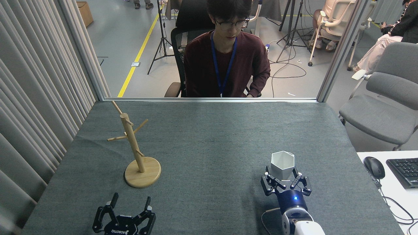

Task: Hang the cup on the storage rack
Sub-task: 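Close the right gripper around the white cup's rim, then lift the cup with the right gripper and carry it toward the left gripper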

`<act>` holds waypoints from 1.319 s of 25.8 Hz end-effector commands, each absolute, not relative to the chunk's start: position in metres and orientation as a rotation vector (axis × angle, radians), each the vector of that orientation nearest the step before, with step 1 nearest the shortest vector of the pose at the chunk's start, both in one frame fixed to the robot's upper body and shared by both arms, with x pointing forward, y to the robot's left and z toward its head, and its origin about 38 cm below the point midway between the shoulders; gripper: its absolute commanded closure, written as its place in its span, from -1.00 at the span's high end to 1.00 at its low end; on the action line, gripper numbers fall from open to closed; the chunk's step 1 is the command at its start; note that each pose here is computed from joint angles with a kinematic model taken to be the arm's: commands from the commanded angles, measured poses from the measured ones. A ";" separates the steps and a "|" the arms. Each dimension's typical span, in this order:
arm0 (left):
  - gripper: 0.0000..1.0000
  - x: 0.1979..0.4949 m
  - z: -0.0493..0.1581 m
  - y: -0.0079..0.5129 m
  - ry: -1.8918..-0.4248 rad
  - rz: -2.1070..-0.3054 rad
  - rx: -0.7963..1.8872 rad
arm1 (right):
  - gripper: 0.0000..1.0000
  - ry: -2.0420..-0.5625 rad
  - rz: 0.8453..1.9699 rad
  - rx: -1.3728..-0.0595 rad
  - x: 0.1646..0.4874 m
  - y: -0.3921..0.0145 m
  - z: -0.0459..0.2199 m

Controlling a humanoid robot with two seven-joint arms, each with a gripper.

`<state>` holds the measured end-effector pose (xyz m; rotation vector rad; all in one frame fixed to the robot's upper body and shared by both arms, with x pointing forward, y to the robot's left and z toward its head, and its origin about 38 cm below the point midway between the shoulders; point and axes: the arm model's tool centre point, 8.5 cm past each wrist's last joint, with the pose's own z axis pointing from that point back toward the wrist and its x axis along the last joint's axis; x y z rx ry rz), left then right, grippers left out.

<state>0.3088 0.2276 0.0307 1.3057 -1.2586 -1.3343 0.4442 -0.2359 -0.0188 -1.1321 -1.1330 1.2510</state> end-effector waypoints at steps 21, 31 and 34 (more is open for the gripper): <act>1.00 0.314 0.032 0.227 -1.273 -1.324 1.317 | 0.28 -1.129 1.229 -1.182 0.456 -0.243 -0.014; 1.00 0.312 0.041 0.176 -1.414 -1.408 1.261 | 0.30 -1.525 1.182 -1.295 0.430 -0.153 0.075; 1.00 0.309 0.030 0.146 -1.427 -1.540 1.249 | 0.30 -1.601 1.173 -1.258 0.406 -0.124 0.081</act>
